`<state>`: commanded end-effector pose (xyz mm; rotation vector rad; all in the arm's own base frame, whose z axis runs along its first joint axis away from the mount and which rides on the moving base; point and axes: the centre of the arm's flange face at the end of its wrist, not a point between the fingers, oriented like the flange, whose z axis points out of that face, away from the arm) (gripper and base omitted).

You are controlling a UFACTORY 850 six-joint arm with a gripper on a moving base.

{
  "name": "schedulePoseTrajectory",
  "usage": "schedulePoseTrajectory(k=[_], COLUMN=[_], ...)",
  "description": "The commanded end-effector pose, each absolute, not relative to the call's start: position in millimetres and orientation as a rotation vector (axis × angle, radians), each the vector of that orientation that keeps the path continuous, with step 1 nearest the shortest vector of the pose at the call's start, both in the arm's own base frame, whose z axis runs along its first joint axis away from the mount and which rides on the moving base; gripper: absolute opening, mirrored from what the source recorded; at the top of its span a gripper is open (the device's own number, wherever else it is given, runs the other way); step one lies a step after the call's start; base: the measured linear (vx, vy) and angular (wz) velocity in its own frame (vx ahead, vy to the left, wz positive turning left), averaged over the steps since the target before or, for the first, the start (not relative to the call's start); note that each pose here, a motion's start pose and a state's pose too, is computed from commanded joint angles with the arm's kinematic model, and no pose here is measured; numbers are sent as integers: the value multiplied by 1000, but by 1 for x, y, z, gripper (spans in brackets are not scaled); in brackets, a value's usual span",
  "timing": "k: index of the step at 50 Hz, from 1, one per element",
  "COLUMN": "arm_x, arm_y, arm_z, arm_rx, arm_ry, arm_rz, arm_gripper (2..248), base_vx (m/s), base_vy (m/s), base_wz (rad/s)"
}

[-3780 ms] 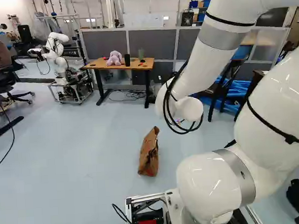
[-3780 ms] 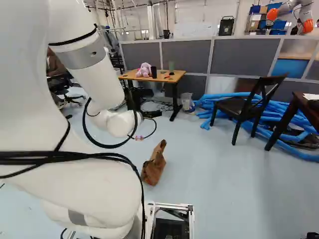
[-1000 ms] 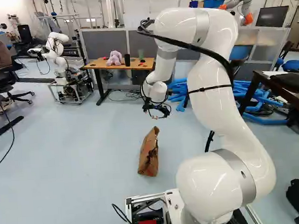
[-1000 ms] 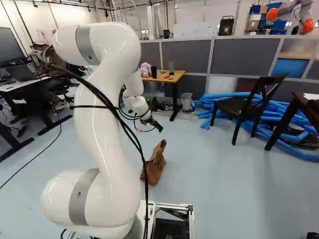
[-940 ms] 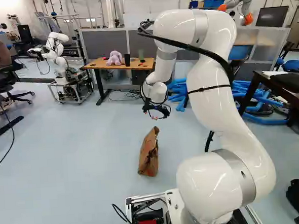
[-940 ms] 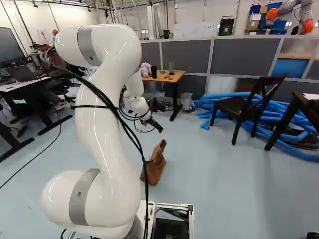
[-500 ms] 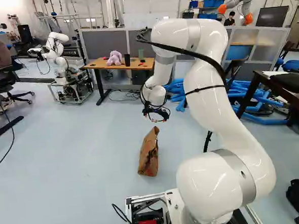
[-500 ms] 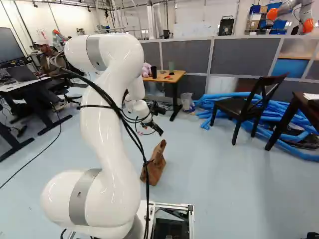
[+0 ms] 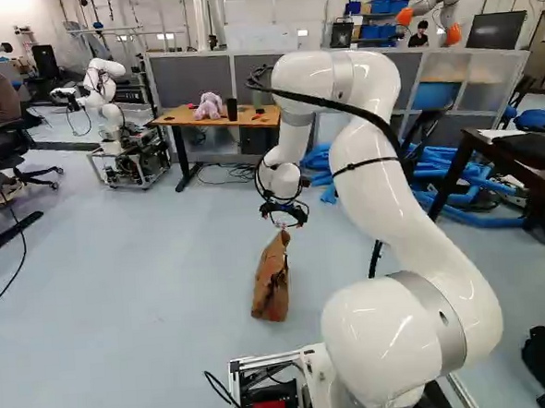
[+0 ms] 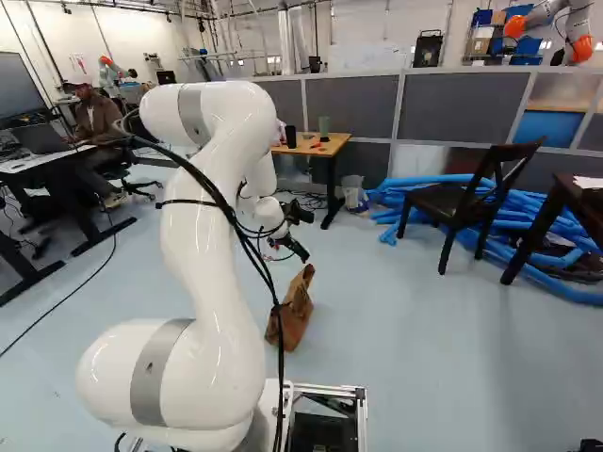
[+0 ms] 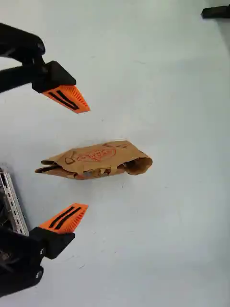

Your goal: Pick up the bag on the ground and place it on the table

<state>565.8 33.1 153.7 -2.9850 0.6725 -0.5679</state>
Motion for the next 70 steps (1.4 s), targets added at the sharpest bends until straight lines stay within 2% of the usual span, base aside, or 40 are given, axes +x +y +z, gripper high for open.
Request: schedulePoseTrajectory(k=[70], arm_x=[581], arm_y=[34], arm_z=[51], arm_rx=[-3028], arm_ry=[677], arm_rz=[-451], arm_gripper=[247], base_vx=[0], base_vy=[0], base_wz=[0])
